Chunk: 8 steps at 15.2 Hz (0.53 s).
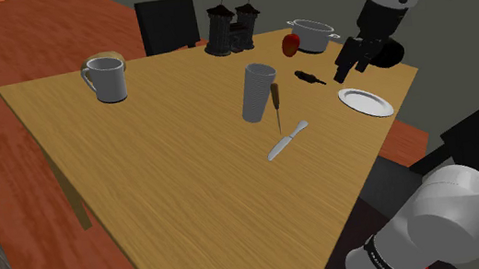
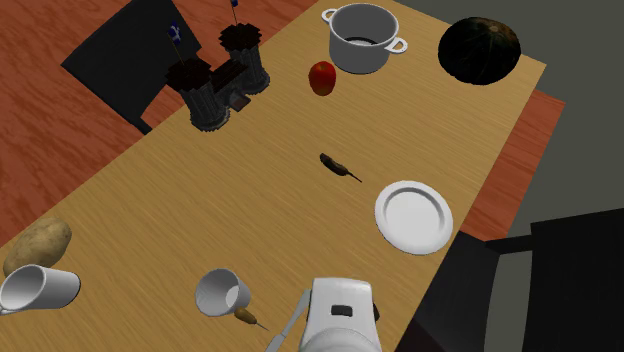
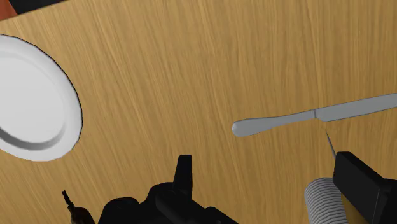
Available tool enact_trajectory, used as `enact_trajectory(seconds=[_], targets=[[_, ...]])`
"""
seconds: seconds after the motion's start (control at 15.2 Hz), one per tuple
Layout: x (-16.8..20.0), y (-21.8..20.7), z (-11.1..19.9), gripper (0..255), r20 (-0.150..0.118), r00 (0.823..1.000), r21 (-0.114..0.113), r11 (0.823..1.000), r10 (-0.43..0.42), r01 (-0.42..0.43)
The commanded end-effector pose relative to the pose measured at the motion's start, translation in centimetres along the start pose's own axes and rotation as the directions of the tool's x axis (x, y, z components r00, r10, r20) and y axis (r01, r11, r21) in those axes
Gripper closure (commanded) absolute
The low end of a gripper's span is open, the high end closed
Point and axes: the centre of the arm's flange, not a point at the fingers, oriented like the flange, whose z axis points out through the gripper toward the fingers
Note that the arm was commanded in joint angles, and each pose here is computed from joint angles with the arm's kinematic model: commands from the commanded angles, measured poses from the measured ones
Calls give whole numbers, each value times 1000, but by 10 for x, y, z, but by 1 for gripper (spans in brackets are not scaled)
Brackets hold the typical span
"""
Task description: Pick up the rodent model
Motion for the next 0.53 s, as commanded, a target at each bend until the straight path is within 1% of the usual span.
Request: enact_trajectory(seconds=[0.0,0.46], targets=[[0,0,0,0,0,1000,0,1000,0,0],[55,69,40,0,26,998,16,998,-57,56]])
